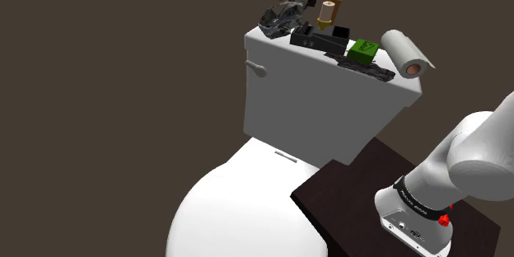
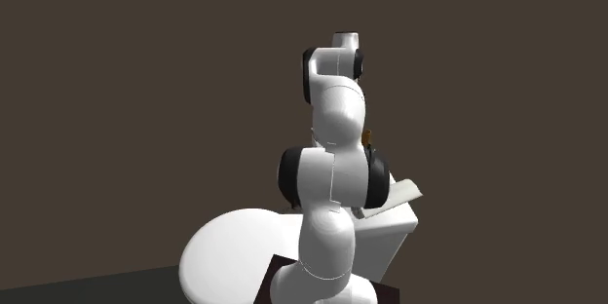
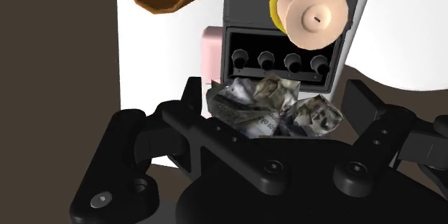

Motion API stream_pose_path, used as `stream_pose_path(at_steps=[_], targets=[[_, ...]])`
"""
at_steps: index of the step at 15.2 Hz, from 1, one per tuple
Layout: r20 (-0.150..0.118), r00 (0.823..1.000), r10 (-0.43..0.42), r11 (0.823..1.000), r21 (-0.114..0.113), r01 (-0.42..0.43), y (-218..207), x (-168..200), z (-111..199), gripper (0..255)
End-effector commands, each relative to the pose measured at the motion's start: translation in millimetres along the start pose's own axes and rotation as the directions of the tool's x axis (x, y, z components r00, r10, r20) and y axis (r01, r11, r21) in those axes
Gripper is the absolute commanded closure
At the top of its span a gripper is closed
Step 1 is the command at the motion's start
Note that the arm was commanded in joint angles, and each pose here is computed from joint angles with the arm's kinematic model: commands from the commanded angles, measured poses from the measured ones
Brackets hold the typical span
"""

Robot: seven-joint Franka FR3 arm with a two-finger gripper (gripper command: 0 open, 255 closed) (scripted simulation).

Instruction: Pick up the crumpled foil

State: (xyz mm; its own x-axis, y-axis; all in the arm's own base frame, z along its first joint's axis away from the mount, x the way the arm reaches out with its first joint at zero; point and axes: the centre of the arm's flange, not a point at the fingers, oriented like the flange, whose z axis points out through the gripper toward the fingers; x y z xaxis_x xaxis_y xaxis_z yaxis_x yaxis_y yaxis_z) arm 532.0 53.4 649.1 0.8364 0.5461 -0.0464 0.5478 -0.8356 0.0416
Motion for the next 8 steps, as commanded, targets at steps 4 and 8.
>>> stream_pose_path(at_steps=[4, 8], targets=[[0.019, 0.996, -0.089, 0.996, -0.015, 0.09, 4, 49, 0, 0], [0.019, 0.996, -0.089, 0.996, -0.015, 0.09, 3, 50, 21, 0]])
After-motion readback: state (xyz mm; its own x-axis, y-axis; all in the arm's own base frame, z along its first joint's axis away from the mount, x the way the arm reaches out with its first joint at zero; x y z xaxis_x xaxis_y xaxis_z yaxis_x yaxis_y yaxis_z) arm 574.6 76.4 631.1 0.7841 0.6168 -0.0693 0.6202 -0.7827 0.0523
